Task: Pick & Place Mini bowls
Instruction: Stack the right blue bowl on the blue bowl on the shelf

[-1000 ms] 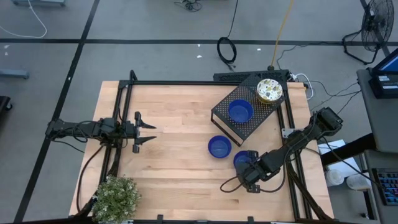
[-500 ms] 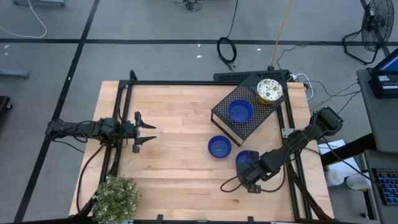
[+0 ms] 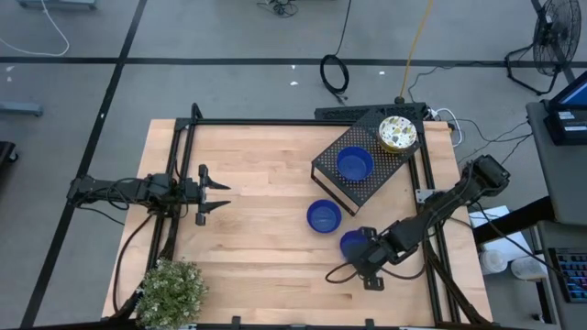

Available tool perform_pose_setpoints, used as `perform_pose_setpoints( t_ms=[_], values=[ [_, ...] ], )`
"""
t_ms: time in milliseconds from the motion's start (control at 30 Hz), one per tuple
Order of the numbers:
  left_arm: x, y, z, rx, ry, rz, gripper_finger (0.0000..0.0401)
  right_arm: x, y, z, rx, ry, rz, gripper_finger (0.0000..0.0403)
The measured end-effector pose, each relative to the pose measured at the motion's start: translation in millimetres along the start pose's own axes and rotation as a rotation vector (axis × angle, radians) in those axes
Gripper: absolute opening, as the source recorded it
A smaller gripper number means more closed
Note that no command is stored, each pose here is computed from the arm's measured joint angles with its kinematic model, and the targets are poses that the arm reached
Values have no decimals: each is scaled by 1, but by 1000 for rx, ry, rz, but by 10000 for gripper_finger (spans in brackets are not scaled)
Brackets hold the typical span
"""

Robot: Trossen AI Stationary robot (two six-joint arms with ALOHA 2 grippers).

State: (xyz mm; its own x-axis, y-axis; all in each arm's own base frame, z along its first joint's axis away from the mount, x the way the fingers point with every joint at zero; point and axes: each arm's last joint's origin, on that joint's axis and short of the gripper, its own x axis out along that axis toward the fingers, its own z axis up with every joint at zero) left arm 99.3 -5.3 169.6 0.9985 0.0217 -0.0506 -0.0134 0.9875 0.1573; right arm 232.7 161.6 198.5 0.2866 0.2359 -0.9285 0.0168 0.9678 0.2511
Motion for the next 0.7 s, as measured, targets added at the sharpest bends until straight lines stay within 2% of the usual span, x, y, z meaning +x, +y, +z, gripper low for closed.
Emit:
perform_pose_setpoints(
  t_ms=[400, 567, 700],
  values=[
    [0, 0, 0, 0, 0, 0, 198, -39, 13, 17, -115, -305, 189, 0],
    [0, 0, 0, 0, 1, 0, 198, -66, 13, 22, -203, -492, 192, 0],
    [0, 0, 0, 0, 0, 0, 198, -89, 5, 26, -240, -634, 133, 0]
  ],
)
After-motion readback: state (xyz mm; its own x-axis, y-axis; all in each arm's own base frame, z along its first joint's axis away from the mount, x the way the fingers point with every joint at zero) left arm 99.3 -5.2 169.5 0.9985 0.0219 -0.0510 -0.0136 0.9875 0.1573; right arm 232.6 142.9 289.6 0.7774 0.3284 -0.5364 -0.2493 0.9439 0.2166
